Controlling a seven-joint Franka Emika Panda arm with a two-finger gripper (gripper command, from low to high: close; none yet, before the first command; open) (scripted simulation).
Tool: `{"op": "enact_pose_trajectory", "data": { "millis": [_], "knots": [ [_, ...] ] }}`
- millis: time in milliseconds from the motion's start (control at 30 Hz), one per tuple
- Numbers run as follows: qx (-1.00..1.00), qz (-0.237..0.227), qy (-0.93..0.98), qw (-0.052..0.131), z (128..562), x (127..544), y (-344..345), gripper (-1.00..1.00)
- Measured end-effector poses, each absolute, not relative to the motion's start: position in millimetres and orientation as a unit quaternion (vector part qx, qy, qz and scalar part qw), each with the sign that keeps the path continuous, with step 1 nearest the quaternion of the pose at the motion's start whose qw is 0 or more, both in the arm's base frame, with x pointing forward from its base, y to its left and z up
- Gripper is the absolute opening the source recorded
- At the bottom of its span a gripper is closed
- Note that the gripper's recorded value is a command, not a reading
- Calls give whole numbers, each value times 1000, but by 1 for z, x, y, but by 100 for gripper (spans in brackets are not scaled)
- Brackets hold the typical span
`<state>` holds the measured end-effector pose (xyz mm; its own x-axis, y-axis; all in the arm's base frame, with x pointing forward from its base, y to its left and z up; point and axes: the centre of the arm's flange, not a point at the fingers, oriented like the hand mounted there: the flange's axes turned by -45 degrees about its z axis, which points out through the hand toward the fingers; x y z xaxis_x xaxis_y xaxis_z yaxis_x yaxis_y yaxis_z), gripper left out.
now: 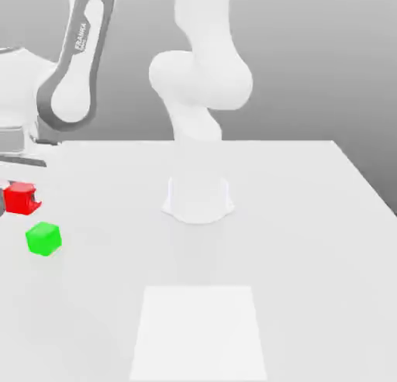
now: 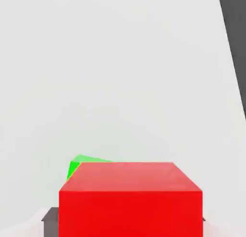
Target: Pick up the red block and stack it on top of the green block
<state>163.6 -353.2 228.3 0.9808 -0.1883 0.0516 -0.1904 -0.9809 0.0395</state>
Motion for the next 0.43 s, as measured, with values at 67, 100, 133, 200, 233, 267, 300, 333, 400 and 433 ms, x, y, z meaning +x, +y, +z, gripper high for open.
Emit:
{"op": "enact_pose_trajectory", "data": {
  "millis": [67, 100, 133, 200, 233, 267, 300, 333, 400, 433],
  "knots": [
    [995, 22, -95, 19, 221, 164, -352, -100],
    [995, 20, -94, 17, 218, 163, -351, -100],
    [995, 19, -94, 16, 214, 163, -351, -100],
    [995, 16, -93, 12, 206, 163, -349, -100],
    [996, 14, -93, 10, 201, 163, -348, -100],
    [996, 12, -92, 8, 197, 162, -346, -100],
    [996, 9, -92, 6, 193, 162, -345, -100],
    [996, 6, -92, 4, 188, 161, -344, -100],
    [996, 2, -91, 1, 180, 160, -342, 100],
    [996, 2, -91, 1, 180, 160, -342, 100]
  ]
}}
